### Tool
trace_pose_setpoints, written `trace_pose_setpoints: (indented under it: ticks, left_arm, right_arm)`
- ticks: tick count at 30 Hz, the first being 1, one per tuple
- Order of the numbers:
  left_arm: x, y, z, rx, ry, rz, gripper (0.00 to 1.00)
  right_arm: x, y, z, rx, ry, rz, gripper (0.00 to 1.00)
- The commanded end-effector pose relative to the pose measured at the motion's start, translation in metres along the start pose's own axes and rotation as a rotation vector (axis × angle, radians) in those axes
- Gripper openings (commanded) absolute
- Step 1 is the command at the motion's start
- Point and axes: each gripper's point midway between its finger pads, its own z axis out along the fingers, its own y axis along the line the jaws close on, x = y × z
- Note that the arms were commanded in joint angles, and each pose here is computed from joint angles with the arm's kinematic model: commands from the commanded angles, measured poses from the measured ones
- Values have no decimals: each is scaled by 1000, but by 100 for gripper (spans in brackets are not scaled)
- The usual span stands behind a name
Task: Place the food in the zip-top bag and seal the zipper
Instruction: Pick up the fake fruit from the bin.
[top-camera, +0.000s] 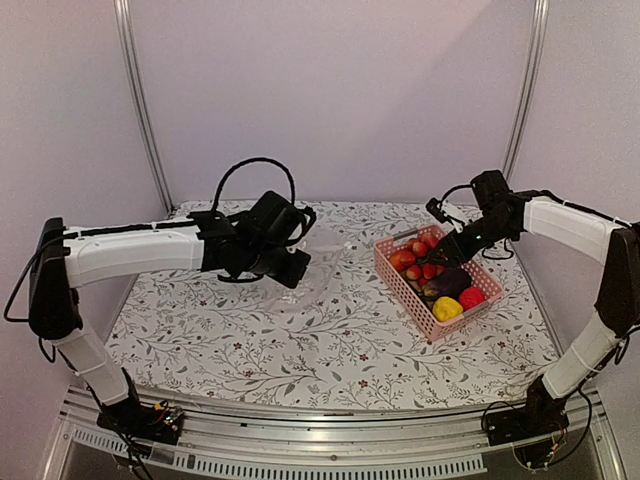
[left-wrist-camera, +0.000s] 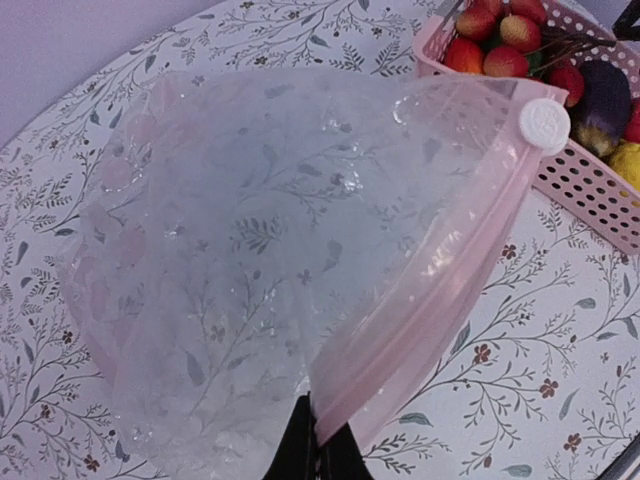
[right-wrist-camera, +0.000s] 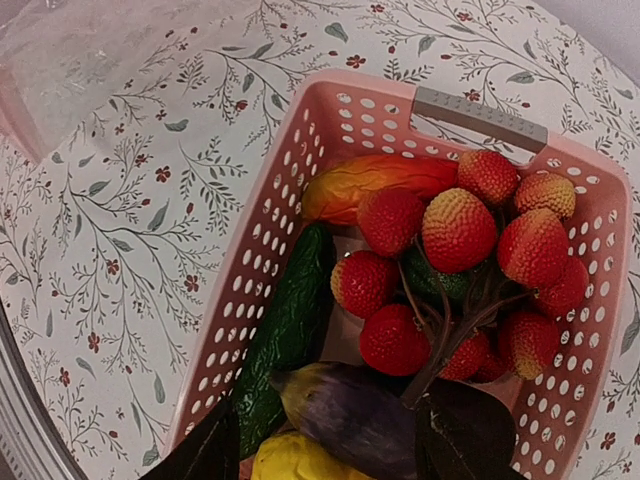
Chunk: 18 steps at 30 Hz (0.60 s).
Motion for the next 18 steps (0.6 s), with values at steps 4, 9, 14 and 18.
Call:
trace_pose_setpoints:
  ticks: [4, 9, 14, 18]
  left_arm:
    - [-35, -3, 7, 26, -37, -84, 0]
    - [-48, -3, 11, 29, -41, -99, 0]
    - [-59, 2, 15, 28, -44, -104, 0]
    - [-64, 5, 15, 43, -54, -117, 0]
  right_arm:
    - [-1, -27, 1, 128, -24, 34, 58]
    - [5, -32, -6, 180, -18, -19, 58]
    - [32, -19, -8, 148, 35, -120, 52]
    - [54, -16, -15, 158, 89, -211, 46]
